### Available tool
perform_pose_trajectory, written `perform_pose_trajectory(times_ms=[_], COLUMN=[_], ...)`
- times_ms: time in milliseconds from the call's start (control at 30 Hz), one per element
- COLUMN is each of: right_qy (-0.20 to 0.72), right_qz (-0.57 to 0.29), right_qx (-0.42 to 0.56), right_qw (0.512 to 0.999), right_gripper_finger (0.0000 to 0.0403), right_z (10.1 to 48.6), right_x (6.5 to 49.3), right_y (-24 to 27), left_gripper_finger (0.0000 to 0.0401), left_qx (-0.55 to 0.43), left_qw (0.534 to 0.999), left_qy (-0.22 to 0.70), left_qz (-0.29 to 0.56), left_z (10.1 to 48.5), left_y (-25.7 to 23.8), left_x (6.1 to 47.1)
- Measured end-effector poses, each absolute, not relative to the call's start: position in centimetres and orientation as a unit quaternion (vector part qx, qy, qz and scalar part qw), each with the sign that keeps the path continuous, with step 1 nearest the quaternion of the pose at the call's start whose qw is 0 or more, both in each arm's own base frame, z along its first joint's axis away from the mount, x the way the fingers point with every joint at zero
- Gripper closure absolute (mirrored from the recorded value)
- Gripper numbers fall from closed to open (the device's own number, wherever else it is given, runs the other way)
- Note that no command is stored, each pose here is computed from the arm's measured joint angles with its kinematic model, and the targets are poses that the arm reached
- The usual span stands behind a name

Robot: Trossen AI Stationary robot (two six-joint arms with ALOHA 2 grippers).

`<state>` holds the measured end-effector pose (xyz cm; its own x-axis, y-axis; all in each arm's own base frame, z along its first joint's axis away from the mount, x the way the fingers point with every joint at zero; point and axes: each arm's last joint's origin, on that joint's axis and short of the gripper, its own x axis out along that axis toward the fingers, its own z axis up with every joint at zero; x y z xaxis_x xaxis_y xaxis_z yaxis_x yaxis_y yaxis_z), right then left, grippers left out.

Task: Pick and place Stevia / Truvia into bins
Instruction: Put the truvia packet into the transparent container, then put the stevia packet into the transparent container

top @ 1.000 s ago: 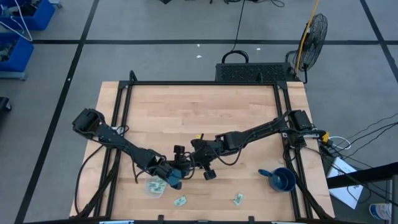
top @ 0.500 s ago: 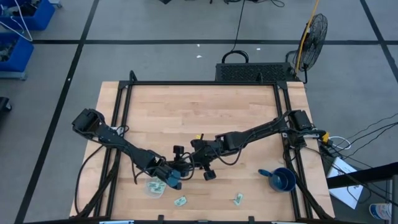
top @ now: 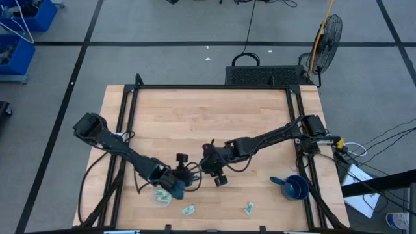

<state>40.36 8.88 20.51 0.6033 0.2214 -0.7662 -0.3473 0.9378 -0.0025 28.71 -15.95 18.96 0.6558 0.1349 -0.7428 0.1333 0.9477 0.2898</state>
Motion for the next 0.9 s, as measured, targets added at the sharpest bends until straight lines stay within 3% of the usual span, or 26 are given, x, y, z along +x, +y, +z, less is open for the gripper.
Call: perform_pose_trajectory(times_ms=[133, 267, 433, 500, 667, 900], right_qy=[0.471, 0.517, 0.541, 0.554, 0.581, 0.564], right_qz=[0.101, 0.052, 0.030, 0.021, 0.019, 0.031], right_qx=[-0.115, -0.125, -0.101, -0.091, -0.099, -0.141], right_qw=[0.869, 0.845, 0.834, 0.827, 0.808, 0.813], right_gripper_finger=[0.0267, 0.0266, 0.0269, 0.0270, 0.0264, 0.0254], right_z=[19.8, 19.3, 18.1, 17.2, 14.7, 14.5], right_x=[39.4, 38.4, 37.6, 37.0, 35.5, 35.0], right_y=[8.8, 8.8, 8.7, 8.6, 8.3, 9.7], left_gripper_finger=[0.0389, 0.0368, 0.0353, 0.0352, 0.0347, 0.0296], left_qx=[0.091, -0.042, -0.168, -0.180, -0.176, -0.168], left_qw=[0.884, 0.863, 0.788, 0.764, 0.754, 0.753], left_qy=[0.458, 0.503, 0.592, 0.619, 0.631, 0.633], left_qz=[-0.014, -0.031, -0.018, 0.010, 0.050, 0.059], left_z=[20.1, 21.8, 22.2, 21.7, 20.1, 19.5], left_y=[-15.9, -16.3, -17.5, -18.1, -18.9, -18.3], left_x=[26.9, 24.6, 21.7, 20.8, 20.7, 21.6])
